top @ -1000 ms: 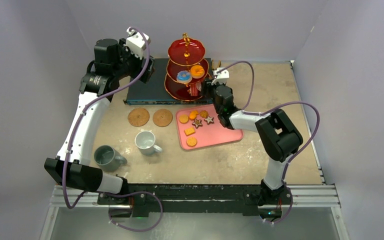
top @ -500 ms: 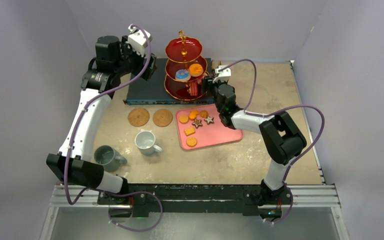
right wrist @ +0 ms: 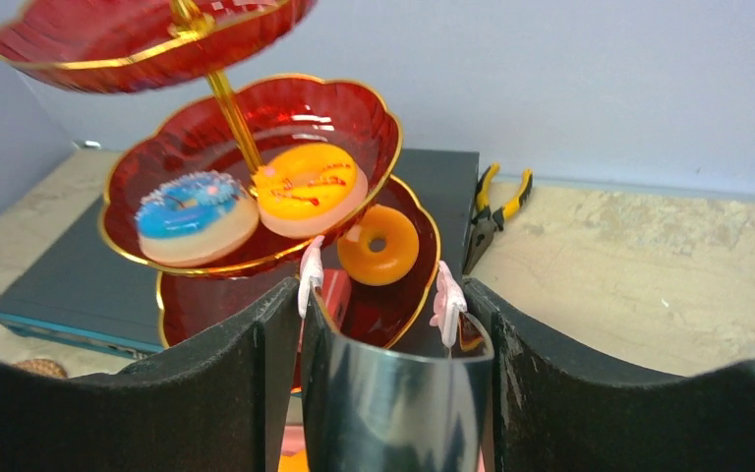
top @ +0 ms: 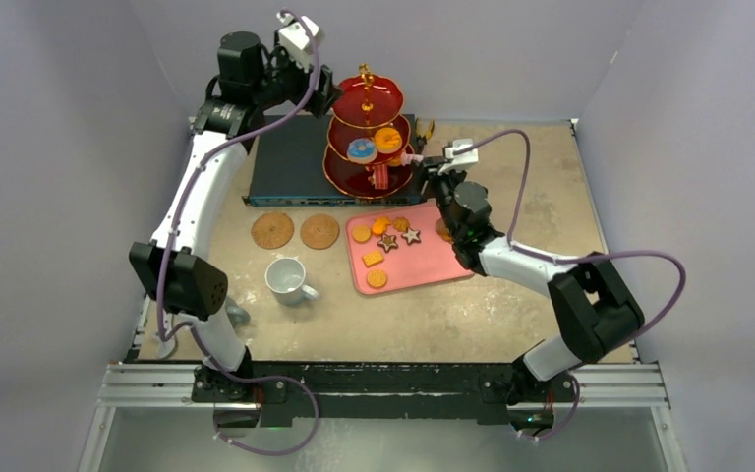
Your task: Serve the afternoon tea
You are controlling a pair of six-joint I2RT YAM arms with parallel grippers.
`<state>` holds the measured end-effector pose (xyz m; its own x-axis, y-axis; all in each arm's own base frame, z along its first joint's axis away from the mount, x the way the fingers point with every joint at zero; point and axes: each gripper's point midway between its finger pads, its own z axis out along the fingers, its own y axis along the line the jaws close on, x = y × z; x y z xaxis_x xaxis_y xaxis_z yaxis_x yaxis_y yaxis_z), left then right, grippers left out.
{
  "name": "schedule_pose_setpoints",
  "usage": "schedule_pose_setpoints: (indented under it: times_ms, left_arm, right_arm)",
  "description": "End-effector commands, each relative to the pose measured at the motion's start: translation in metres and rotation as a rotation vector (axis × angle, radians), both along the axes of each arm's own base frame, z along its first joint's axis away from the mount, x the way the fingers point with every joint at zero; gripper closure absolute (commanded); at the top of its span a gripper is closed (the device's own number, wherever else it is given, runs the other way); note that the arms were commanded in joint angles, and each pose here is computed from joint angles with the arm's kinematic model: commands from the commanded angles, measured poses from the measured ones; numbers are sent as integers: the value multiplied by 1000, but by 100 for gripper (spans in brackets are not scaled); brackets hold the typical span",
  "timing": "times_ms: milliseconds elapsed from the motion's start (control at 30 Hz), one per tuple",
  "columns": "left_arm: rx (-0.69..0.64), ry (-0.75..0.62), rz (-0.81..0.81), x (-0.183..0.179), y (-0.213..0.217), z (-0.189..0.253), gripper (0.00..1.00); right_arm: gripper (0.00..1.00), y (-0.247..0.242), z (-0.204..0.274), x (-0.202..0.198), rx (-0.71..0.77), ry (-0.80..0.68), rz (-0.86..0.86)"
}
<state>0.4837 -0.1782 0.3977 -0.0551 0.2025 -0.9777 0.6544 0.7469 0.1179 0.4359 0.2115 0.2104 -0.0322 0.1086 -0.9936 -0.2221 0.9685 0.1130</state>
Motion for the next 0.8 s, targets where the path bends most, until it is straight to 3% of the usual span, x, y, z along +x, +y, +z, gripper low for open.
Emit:
schedule_pose_setpoints:
  times_ms: [0,233,567,767]
  left_arm:
    - [-48,-115,-173,-4,-50,37,21]
    - [-19,-140,-328,6,-76,30,22]
    - [28,-179,-418,19,-87,7,24]
    - [1,-173,-475,22,-94,1,39]
  right_arm:
    - [39,2,36,-20,46,-81,64]
    - [39,-4,52,-50,8,-94,134]
    - [40,1,69,-86,-9,-99,273]
    - [40,1,65,-92,-20,-72,295]
